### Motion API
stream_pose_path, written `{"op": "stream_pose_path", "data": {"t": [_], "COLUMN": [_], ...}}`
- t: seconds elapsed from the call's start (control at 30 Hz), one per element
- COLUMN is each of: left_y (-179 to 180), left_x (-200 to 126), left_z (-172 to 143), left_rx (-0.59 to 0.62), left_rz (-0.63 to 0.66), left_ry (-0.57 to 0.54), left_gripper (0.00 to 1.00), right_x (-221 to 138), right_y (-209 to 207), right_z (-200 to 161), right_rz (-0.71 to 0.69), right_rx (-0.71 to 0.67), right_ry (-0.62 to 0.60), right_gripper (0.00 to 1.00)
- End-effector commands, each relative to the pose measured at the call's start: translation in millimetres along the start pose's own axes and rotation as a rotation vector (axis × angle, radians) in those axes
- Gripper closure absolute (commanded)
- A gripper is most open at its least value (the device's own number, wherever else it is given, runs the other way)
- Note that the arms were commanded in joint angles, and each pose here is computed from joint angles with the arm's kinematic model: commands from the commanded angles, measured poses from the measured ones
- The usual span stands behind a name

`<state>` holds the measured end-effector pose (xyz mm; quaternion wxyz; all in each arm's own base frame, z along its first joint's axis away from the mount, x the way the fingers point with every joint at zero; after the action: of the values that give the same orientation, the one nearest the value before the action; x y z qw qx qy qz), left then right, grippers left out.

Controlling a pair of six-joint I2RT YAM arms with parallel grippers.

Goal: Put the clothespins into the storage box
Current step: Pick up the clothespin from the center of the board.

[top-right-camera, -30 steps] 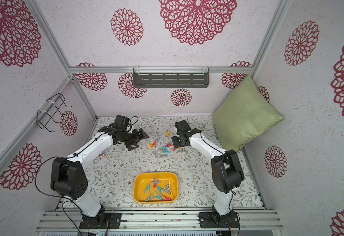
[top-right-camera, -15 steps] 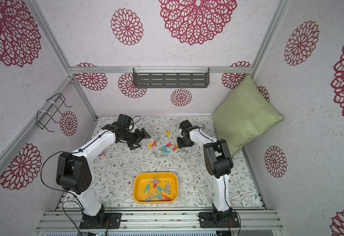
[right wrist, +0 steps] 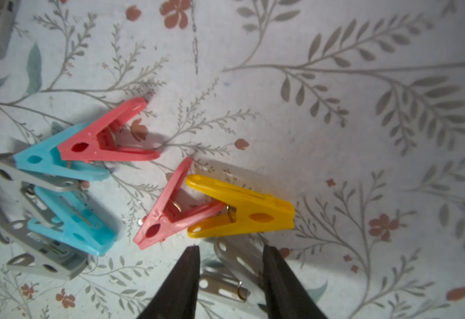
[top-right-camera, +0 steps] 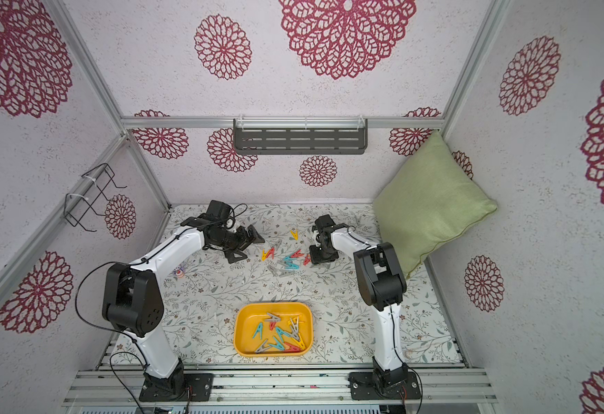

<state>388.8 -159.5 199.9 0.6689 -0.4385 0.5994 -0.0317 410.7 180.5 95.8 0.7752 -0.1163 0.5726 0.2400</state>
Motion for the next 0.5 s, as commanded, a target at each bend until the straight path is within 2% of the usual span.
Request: {"op": "stream_pose_path", "data": {"t": [0.0,0.23,0.47], "left_y": [-1.6,2.5,8.7], "left_x": [-6.4,-12.3,-23.0], "left_z": [0.8,-4.2,-12.9], "left_rx": [0.018,0.018,0.016], "left_rz": [-0.015,-0.015,-0.021], "left_ry": [-0.001,-0.014,-0.036], "left_gripper": [0.02,0.02,0.02], "right_x": [-2.3,-5.8,-38.2], "right_y": [-0.1,0.0,10.0], "right_z": [-3.7,-9.8,-3.4], "right_rz": [0.01,-0.001,0.021], "right_rx": [0.005,0.025,0.034], "right_ry": [0.004,0.004,-0.072], "right_gripper": [0.62,0.81,0.93]}}
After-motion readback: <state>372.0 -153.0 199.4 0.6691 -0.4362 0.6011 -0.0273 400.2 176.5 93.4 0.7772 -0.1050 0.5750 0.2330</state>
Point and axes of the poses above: each gripper's point midway between its finger pads, its own x axis out along the fingers, its own y axis along the line the jaws close on, z = x × y, the point moved 7 cm from there along -x, back along the fingers, and after that the axes turned 13 degrees about -x, right-handed, at the moved point
